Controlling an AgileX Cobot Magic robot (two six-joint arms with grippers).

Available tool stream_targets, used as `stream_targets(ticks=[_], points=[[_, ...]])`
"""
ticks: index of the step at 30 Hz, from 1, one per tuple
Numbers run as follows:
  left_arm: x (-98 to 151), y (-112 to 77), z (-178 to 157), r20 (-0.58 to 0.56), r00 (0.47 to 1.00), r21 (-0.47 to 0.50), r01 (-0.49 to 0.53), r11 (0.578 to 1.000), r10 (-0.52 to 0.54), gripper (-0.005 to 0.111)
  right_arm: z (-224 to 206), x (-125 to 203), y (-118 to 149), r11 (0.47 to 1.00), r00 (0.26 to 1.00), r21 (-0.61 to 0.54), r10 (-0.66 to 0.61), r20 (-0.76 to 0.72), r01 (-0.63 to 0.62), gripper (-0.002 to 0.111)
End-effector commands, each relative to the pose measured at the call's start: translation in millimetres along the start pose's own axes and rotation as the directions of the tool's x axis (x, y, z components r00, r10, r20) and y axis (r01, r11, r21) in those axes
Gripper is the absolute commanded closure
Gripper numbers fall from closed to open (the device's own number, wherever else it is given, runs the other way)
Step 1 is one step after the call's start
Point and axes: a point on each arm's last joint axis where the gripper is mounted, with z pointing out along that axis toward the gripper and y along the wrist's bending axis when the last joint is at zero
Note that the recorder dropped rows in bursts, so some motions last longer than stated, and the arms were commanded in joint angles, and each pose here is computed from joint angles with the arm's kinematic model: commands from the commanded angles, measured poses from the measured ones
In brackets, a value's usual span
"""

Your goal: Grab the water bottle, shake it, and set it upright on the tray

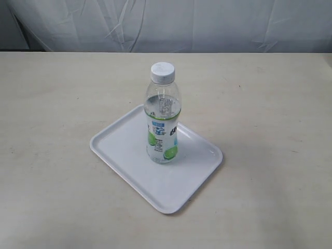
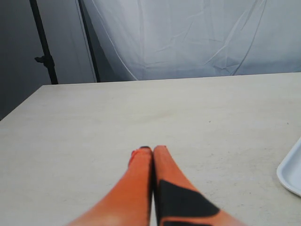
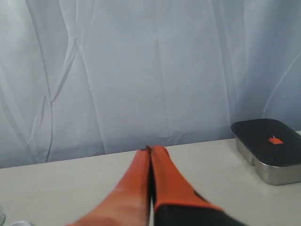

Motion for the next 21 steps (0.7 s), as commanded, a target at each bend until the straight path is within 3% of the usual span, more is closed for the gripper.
stream_targets(ticks=[1,7,17,21], points=[[0.2,0.1,-0.2,0.006,1.0,-0.001,0.001,1.0,-0.001,0.107,1.5,0.5,-0.4,0.998,0.999,0.056,0.018,0.037,-0.02,0.109],[0.2,0.1,-0.2,0.006,1.0,-0.001,0.001,1.0,-0.001,0.107,6.9,10.2,-7.7,0.991,0.999,0.124,-0.053,0.008,0.051,0.109],[0.2,0.1,-0.2,0.006,1.0,-0.001,0.001,1.0,-0.001,0.107,33.2,82.7,-23.3,0.987,0.978,0.151,-0.021,-0.209,0.053,0.109],[0.2,0.1,-0.2,0.006,1.0,-0.001,0.001,1.0,-0.001,0.107,37.9,94.8,-29.4,0.978,0.977,0.179,-0.072,-0.2,0.109,0.109]])
